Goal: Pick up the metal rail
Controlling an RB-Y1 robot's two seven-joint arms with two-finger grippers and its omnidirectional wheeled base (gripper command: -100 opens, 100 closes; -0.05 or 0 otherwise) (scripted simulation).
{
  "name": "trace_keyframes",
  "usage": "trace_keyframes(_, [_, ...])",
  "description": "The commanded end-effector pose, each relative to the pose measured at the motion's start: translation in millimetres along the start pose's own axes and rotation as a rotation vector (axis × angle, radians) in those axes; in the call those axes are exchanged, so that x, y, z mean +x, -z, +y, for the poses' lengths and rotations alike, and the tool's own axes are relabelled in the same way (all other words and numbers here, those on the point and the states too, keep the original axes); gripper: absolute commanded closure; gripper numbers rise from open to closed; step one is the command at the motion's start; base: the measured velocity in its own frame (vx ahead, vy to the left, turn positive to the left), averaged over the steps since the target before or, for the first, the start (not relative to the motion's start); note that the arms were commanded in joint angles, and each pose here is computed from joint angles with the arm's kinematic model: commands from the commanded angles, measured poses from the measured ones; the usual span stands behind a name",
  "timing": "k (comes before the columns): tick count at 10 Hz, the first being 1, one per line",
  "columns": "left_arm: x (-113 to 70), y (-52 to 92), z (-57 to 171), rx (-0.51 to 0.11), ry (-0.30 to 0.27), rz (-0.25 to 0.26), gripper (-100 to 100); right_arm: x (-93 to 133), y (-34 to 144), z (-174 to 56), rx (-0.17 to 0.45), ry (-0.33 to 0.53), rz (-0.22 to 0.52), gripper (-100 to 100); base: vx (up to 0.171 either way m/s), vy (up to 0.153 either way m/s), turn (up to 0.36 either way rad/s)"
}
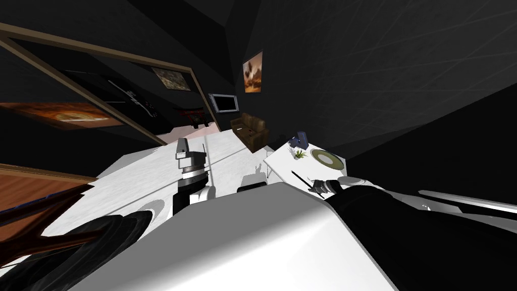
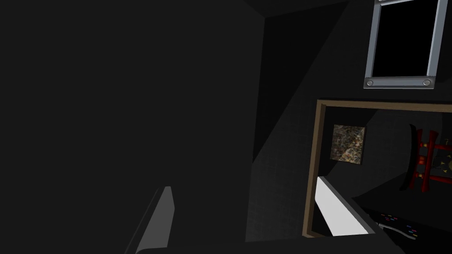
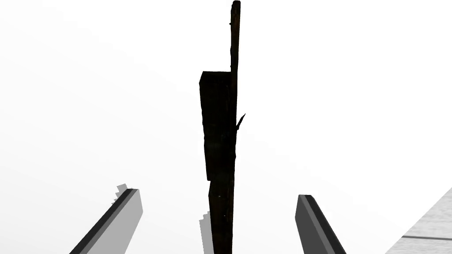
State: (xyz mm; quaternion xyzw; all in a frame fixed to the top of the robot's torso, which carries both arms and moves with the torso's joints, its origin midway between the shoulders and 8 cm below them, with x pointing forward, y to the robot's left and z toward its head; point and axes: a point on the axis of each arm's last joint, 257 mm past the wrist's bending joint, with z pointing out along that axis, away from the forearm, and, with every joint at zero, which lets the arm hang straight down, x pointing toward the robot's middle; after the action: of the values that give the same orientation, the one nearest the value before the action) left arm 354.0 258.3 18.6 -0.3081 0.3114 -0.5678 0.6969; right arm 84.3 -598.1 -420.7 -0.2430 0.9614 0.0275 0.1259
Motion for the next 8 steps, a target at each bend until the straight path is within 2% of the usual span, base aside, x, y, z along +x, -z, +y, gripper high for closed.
trace_keyframes(1, [0.0, 0.0, 0, 0.000, 0.000, 0.000, 0, 0, 0.0, 0, 0.000, 0.000, 0.000, 100, 0.000, 0.000, 0.000])
trace_keyframes(5, [0.0, 0.0, 0, 0.000, 0.000, 0.000, 0, 0, 0.0, 1, -0.003, 0.000, -0.001, 100, 0.000, 0.000, 0.000])
trace_keyframes(6, [0.0, 0.0, 0, 0.000, 0.000, 0.000, 0, 0, 0.0, 1, -0.003, 0.000, -0.001, 0, 0.000, 0.000, 0.000])
trace_keyframes(7, [0.0, 0.0, 0, 0.000, 0.000, 0.000, 0, -6, 8.2, -6, -0.004, 0.009, 0.001, 100, -0.007, 0.005, -0.099])
trace_keyframes(8, [0.0, 0.0, 0, 0.000, 0.000, 0.000, 0, -9, 12.0, -8, -0.006, 0.013, 0.002, 100, -0.012, 0.008, -0.088])
